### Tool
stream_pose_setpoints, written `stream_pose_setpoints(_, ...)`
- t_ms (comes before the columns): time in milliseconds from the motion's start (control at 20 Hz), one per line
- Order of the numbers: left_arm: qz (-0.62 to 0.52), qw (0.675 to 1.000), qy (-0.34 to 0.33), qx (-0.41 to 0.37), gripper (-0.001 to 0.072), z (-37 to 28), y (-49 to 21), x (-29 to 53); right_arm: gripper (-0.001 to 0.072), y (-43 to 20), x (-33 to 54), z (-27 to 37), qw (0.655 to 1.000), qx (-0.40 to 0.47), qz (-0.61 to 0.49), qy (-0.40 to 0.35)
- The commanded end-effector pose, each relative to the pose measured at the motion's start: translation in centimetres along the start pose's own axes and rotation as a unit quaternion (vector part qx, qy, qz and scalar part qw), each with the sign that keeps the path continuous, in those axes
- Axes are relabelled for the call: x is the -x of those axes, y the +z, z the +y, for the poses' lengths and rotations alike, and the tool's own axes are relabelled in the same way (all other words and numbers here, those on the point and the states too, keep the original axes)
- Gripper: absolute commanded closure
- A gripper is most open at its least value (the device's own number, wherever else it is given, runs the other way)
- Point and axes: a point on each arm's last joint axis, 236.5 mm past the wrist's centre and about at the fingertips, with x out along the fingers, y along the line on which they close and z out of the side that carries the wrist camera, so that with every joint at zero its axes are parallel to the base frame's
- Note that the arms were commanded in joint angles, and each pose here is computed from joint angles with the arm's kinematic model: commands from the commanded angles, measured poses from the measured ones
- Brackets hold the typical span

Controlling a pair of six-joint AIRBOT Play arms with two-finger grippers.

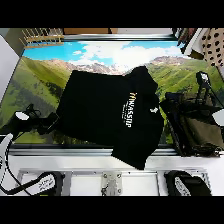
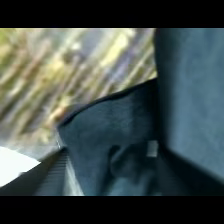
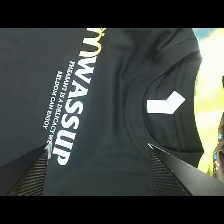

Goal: Fold the clothes and pants, and hang the long-sleeved shirts on hangers.

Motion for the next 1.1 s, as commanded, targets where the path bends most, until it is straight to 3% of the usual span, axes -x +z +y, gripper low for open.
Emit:
stream_pose_setpoints(0,-0.014,1.000,-0.004,-0.017,0.0633,-1.1,0.2,-0.3,0.0053,-0.1,0.0,0.0,1.000,0.000,0.002,0.001)
stream_pose_setpoints(50,-0.021,1.000,-0.005,-0.019,0.0700,-1.2,0.5,0.1,0.0052,-0.2,0.0,-0.2,1.000,0.002,0.003,-0.003)
stream_pose_setpoints(200,-0.048,0.998,-0.013,-0.028,0.0701,-1.3,1.3,2.3,0.0053,-1.6,0.5,-3.1,0.999,-0.013,0.033,-0.038)
stream_pose_setpoints(300,-0.061,0.997,-0.020,-0.048,0.0700,-1.4,1.4,4.1,0.0052,-5.4,1.0,-6.3,0.991,-0.083,0.090,-0.062)
stream_pose_setpoints(450,-0.071,0.994,-0.027,-0.074,0.0701,-1.9,1.1,5.8,0.0052,-13.4,0.8,-10.8,0.952,-0.234,0.172,-0.097)
stream_pose_setpoints(550,-0.080,0.993,-0.030,-0.080,0.0700,-2.2,1.1,6.5,0.0053,-17.8,-0.4,-11.6,0.931,-0.283,0.207,-0.099)
stream_pose_setpoints(700,-0.090,0.992,-0.032,-0.083,0.0701,-2.4,1.3,7.0,0.0053,-22.0,-2.3,-9.6,0.916,-0.301,0.259,-0.056)
stream_pose_setpoints(1050,-0.090,0.992,-0.033,-0.082,0.0700,-2.5,1.3,7.0,0.0054,-24.3,-6.3,-4.9,0.911,-0.264,0.317,-0.005)
